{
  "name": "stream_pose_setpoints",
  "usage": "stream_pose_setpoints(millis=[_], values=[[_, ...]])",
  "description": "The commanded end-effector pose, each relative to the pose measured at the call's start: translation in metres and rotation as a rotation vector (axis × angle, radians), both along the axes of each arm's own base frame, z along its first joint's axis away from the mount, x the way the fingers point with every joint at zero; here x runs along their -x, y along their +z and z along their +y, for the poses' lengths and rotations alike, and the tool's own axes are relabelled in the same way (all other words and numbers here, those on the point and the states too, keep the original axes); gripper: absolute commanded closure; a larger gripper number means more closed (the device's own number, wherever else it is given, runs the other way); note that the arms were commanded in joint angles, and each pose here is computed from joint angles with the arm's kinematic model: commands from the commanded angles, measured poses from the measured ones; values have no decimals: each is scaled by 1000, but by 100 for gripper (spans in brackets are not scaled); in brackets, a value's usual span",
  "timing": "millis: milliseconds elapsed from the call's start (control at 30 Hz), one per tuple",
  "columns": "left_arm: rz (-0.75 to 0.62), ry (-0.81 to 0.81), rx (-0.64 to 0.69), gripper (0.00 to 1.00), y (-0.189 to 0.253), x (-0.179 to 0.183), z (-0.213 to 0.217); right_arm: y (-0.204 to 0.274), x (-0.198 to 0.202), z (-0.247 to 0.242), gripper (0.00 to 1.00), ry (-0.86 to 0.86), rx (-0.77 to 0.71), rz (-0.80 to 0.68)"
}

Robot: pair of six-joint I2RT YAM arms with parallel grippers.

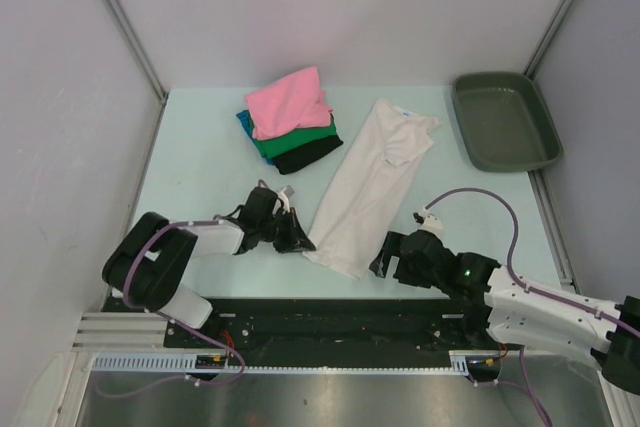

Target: Fold and stack the t-shirts

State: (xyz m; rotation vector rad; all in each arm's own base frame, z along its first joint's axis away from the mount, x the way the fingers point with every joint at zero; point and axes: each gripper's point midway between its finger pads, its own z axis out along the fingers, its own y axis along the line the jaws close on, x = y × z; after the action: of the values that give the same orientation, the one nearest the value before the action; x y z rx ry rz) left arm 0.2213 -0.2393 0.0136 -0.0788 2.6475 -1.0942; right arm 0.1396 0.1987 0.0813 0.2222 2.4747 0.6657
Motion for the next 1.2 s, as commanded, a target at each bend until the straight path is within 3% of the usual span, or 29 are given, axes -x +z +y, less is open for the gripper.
stream_pose_setpoints(millis=[0,133,367,533,567,933,1033,1167], values=[[72,31,-114,100,-23,42,12,-14,-2,14,6,-76,-86,20],[80,4,-93,100,-22,67,-5,-28,5,15,10,-135,-150,76],[72,-19,-58,100,-18,76,-37,-45,25,6,19,-177,-198,140],[64,-49,-52,100,-16,77,-54,-49,30,0,31,-189,-209,154],[63,-47,-55,100,-16,77,-54,-51,31,-1,38,-190,-202,157],[30,-103,16,100,10,96,-73,-65,25,-17,80,-226,-116,117],[23,-108,35,100,14,103,-75,-67,21,-25,99,-243,-84,100],[5,-108,53,99,20,110,-77,-64,23,-35,100,-249,-35,92]])
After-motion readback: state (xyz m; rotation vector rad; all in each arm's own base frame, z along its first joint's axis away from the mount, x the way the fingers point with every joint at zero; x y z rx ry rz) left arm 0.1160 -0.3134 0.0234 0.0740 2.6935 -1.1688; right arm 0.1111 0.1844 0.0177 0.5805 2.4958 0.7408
